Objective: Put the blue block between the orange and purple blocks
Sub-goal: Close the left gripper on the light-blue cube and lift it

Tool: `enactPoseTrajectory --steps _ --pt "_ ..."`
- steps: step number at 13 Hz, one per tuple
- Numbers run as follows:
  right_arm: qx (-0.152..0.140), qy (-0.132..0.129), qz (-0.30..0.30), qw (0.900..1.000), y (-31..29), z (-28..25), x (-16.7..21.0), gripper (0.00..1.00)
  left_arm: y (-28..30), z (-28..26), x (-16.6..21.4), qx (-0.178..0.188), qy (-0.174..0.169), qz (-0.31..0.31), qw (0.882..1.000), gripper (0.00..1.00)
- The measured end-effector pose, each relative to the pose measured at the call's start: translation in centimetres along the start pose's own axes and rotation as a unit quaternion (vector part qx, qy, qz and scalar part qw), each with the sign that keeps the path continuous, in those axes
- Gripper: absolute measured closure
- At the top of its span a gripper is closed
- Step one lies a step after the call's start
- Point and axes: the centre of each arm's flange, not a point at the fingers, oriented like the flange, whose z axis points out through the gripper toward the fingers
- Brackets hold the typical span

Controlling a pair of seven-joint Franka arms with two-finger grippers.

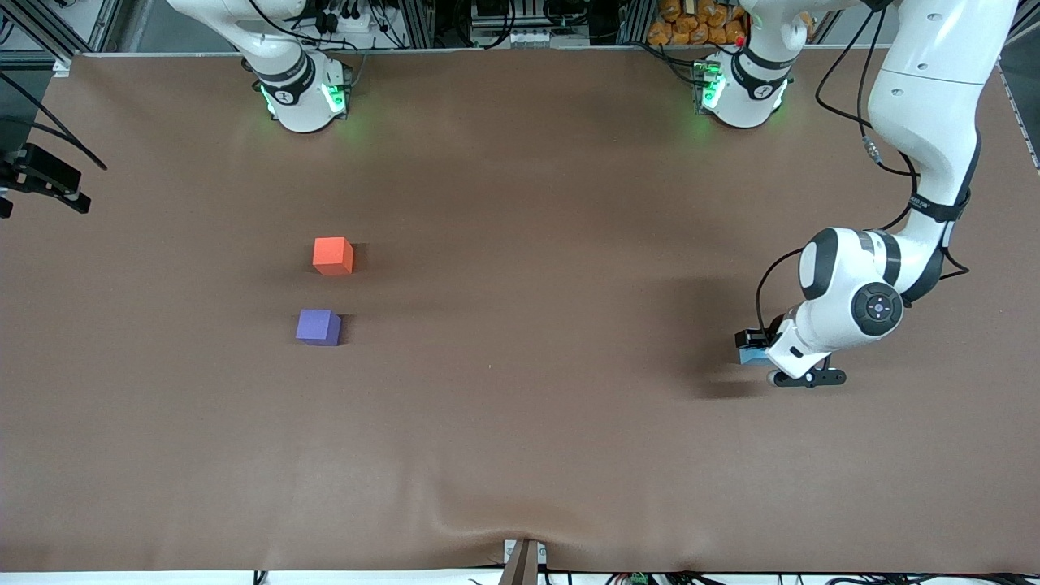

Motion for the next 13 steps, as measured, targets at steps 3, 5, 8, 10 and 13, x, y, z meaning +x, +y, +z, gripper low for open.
enactPoseTrajectory --steps 3,5,8,10,13 --pt "0.000 -0.001 0.004 1.000 0.4 0.0 -0.1 0.00 1.1 -0.5 0.0 0.000 0.005 0.011 1.000 0.37" --pt "0.000 -0.001 0.005 1.000 0.6 0.0 -0.1 0.00 3.4 -1.9 -0.3 -0.005 0.011 0.019 1.000 0.37" --pt "0.000 -0.002 0.006 1.000 0.6 0.0 -0.1 0.00 9.6 -4.7 -1.2 -0.023 0.024 -0.002 0.999 0.37" --pt "0.001 -0.003 0.005 1.000 0.5 0.1 -0.1 0.00 14.8 -6.3 -2.1 -0.033 0.035 -0.003 0.999 0.37" --pt "0.001 -0.004 0.006 1.000 0.6 0.2 -0.1 0.00 23.7 -8.3 -4.6 -0.039 0.045 0.006 0.998 0.37"
